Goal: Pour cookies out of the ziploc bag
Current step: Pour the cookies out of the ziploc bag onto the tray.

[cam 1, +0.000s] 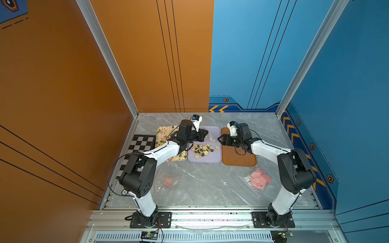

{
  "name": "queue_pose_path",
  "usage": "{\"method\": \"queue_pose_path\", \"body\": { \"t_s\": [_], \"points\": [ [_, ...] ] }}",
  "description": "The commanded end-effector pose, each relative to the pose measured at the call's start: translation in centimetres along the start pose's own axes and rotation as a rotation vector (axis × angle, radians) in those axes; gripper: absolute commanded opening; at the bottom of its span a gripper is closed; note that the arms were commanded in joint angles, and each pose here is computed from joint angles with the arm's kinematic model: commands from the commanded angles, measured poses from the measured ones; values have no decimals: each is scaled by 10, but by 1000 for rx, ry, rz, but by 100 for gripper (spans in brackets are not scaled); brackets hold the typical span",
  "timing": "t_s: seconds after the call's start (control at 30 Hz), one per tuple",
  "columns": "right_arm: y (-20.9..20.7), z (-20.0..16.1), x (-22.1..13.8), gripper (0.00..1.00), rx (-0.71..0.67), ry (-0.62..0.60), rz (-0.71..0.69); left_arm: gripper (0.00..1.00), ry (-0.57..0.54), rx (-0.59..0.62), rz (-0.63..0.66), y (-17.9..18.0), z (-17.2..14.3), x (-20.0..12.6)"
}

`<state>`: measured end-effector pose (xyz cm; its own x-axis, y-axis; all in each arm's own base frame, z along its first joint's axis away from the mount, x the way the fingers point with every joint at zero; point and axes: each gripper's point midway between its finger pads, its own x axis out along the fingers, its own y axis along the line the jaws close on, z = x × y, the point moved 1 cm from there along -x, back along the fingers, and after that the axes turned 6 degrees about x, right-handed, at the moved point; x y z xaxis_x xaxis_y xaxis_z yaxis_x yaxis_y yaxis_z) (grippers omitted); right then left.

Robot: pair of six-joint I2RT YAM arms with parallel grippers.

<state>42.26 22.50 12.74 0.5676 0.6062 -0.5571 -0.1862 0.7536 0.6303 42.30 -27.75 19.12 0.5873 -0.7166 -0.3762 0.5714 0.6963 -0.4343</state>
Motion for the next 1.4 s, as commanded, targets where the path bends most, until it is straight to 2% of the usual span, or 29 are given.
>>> {"method": "queue_pose_path", "body": {
  "t_s": [0.0,0.2,0.43,0.47,0.63,0.67,0.77,0.87,1.0,1.1,1.17,1.27,1.37],
  "points": [
    [47,21,-15,64,112,-126,230,0,-4,-8,-5,0,-5,1],
    [52,11,-5,64,176,-83,297,0,-9,-10,31,6,-7,-3],
    [45,-19,12,64,131,1,187,0,3,-38,83,21,-19,-7],
    [45,-23,17,64,135,19,186,0,22,-47,105,27,-30,-10],
    [52,-44,39,59,89,120,156,0,85,-58,247,48,-43,-30],
    [52,-47,40,59,71,123,139,5,103,-66,276,50,-47,-36],
    [50,-47,38,60,43,90,115,29,114,-111,330,51,-54,-55],
    [41,-44,35,61,32,93,76,37,120,-102,361,46,-57,-68],
    [31,-44,33,63,-45,135,-23,42,191,-39,345,23,-69,-67],
    [19,-34,30,67,-90,111,-95,45,265,20,357,10,-91,-60],
    [11,-31,35,69,-66,115,-91,48,308,-6,360,13,-105,-54],
    [8,-32,44,69,15,125,-2,49,334,-80,345,15,-118,-47],
    [2,-39,41,69,-32,127,-21,50,293,-118,315,8,-114,-41]
  ]
}}
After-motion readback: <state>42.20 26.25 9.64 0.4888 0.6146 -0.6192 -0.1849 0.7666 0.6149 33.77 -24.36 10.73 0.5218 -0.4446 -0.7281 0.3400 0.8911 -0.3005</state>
